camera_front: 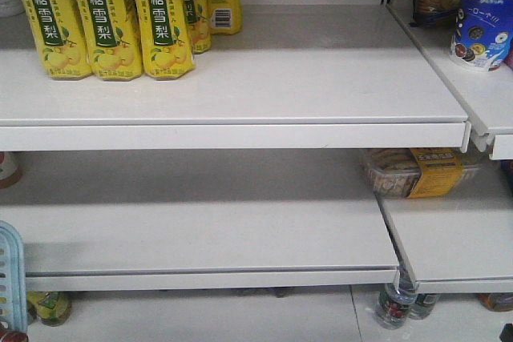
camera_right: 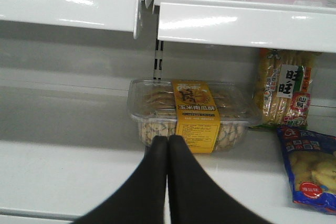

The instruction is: Place coke in basket with both arms

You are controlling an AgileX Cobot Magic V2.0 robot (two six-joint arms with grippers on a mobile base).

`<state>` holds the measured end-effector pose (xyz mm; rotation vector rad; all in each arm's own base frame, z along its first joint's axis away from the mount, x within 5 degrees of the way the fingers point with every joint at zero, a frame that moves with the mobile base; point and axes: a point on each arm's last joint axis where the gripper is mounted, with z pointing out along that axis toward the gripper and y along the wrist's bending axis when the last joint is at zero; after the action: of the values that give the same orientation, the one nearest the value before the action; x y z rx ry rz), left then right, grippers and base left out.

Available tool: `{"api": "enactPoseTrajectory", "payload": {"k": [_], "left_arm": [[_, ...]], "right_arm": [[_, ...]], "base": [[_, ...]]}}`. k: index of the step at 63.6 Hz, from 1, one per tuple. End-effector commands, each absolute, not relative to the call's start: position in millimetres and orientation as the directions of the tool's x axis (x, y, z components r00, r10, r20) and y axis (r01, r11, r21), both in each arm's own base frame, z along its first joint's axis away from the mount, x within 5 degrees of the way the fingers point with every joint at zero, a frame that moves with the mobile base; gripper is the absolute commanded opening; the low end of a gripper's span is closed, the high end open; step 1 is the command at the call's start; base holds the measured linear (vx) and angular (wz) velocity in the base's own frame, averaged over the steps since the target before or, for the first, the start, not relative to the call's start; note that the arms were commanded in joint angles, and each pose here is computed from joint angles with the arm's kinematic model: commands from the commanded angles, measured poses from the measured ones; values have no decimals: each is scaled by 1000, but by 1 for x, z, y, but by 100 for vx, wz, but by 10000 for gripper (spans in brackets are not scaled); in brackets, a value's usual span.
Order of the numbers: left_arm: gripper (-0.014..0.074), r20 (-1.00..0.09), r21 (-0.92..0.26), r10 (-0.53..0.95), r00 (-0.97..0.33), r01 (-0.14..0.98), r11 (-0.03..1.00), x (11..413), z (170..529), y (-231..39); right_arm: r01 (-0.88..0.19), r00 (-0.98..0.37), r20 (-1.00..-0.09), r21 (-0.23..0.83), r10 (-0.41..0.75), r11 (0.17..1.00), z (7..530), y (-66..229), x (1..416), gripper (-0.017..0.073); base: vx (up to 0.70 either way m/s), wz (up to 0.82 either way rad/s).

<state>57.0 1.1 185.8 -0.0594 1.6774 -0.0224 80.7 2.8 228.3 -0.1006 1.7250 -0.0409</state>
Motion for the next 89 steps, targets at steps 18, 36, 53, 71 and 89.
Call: {"api": "enactPoseTrajectory", "payload": {"k": [18, 36, 53, 71, 89], "left_arm": [[-6, -993, 0, 2, 116, -24, 1000, 54, 213, 1], [-6, -993, 0, 2, 116, -24, 1000, 54, 214, 1], [-6, -993, 0, 2, 116, -24, 1000, 54, 214, 1], [-6, -993, 0, 2, 116, -24, 1000, 54, 214, 1], [-6, -993, 0, 2, 116, -24, 1000, 54, 214, 1]], "right_arm": [[-9, -72, -993, -97, -97, 995, 242, 0, 82, -9], [-9, -72, -993, -97, -97, 995, 242, 0, 82, -9], [-9, -72, -993, -97, -97, 995, 242, 0, 82, -9], [-3, -20, -975, -222, -222, 975, 247, 0, 76, -10], [8, 6, -988, -154, -154, 988, 242, 0, 63, -10]], "base": [[0, 0], [0, 0], [0, 0], [0, 0], [0, 0]]}}
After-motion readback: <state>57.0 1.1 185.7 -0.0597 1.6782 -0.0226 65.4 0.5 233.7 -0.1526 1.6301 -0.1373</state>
